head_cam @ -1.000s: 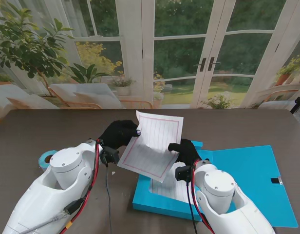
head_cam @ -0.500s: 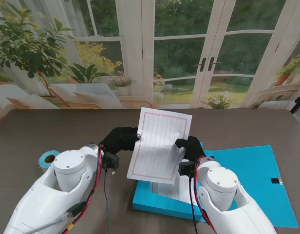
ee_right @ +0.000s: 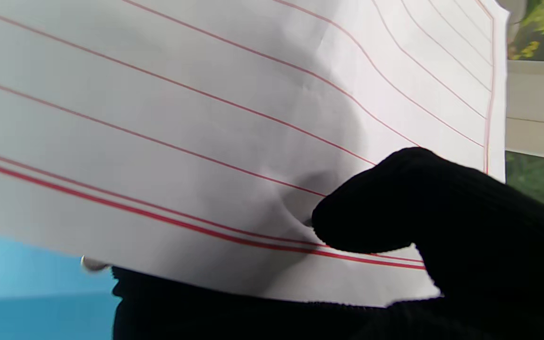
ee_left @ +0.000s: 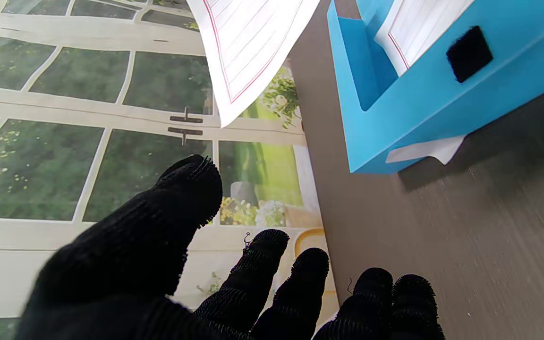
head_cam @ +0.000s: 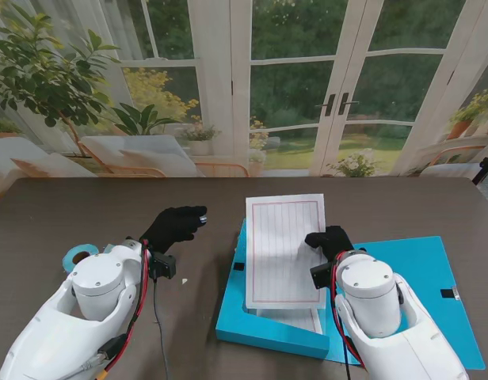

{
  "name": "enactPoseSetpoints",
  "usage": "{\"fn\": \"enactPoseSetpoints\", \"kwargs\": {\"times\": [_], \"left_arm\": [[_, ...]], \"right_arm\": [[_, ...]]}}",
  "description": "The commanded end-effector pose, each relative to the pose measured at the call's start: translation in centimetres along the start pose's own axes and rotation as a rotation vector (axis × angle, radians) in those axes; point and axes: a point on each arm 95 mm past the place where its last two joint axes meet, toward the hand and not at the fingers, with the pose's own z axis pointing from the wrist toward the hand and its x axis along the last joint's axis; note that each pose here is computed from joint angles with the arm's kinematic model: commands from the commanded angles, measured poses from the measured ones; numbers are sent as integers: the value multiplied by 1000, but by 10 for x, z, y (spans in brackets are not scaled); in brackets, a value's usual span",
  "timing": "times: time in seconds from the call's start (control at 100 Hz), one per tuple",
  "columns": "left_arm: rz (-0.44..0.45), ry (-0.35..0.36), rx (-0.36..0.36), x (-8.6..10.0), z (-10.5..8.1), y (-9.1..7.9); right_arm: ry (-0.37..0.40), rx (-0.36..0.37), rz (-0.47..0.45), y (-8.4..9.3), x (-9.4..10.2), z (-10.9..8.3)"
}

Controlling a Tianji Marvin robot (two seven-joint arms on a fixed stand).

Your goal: Peel a label from the label roll, stick it on the side of the file box and file the documents

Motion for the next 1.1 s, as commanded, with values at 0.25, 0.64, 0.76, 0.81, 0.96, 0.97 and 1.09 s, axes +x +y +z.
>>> {"fn": "enactPoseSetpoints", "kwargs": {"times": [0.25,0.64,0.76,0.81,0.96,0.97,1.09], "left_arm": [[52,25,-5,-5,-13,-4],[98,32,-4,-8,-22,-9],[95,36,5,-9,-22,-11],[95,38,7,-9,-23,-11],[88,39,8,-8,-24,-9],[87,39,8,-8,-24,-9],[79,39,6,-8,-25,-8]], "right_arm": [[-163,-27,-179,4,-14,17],[-354,-62,-303,-4,-35,42],[-390,-62,-331,-9,-37,43],[-405,-61,-339,-12,-37,44],[-438,-32,-376,-23,-33,45],[-441,-28,-380,-23,-33,45],[-473,4,-414,-28,-29,45]]}}
